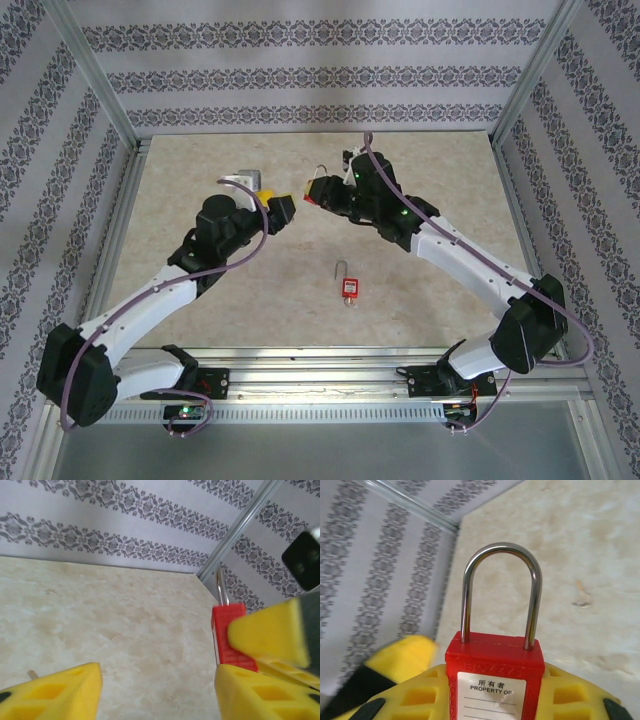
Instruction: Unlock with the key
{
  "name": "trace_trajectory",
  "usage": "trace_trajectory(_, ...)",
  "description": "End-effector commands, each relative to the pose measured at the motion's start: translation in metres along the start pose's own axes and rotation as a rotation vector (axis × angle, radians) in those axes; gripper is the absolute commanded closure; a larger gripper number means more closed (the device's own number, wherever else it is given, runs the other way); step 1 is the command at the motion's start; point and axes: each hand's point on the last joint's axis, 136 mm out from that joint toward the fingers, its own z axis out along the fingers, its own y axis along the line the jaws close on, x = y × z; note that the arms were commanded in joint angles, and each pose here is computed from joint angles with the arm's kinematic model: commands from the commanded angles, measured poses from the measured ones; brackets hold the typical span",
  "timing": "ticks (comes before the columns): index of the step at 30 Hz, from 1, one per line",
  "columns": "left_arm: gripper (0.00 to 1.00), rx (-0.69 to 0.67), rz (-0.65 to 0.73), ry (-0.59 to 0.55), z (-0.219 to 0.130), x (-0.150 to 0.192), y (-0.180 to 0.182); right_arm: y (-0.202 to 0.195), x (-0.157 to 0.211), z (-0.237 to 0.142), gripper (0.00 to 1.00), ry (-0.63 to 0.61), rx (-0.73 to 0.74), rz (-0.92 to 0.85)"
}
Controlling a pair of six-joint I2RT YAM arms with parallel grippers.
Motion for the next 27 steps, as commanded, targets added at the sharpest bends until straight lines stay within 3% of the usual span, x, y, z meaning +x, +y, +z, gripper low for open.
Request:
trace_trajectory(1,0.29,-0.087,-0.099,0.099,-0.006,0.006,0.019,-0.029,-0.002,-0.021,1.0,-0.017,0.125,-0.069)
trace_trajectory(7,0.3,-0.282,-0.128,0.494,0.02,0.058,0.052,-0.068,-0.013,-0.053,1.0,-0.07,0.225,-0.081)
trace_trajectory(13,0.38,-0.446,-0.141,0.692,0.063,0.111,0.096,-0.093,-0.006,-0.076,1.0,-0.077,0.266,-0.084)
trace_trajectory(16,0.42,-0.487,-0.149,0.728,0.081,0.125,0.11,-0.102,0.001,-0.079,1.0,-0.069,0.275,-0.085)
trace_trajectory(27,0.42,-0.61,-0.213,0.792,0.123,0.153,0.155,-0.118,0.015,-0.068,1.0,-0.028,0.265,-0.082)
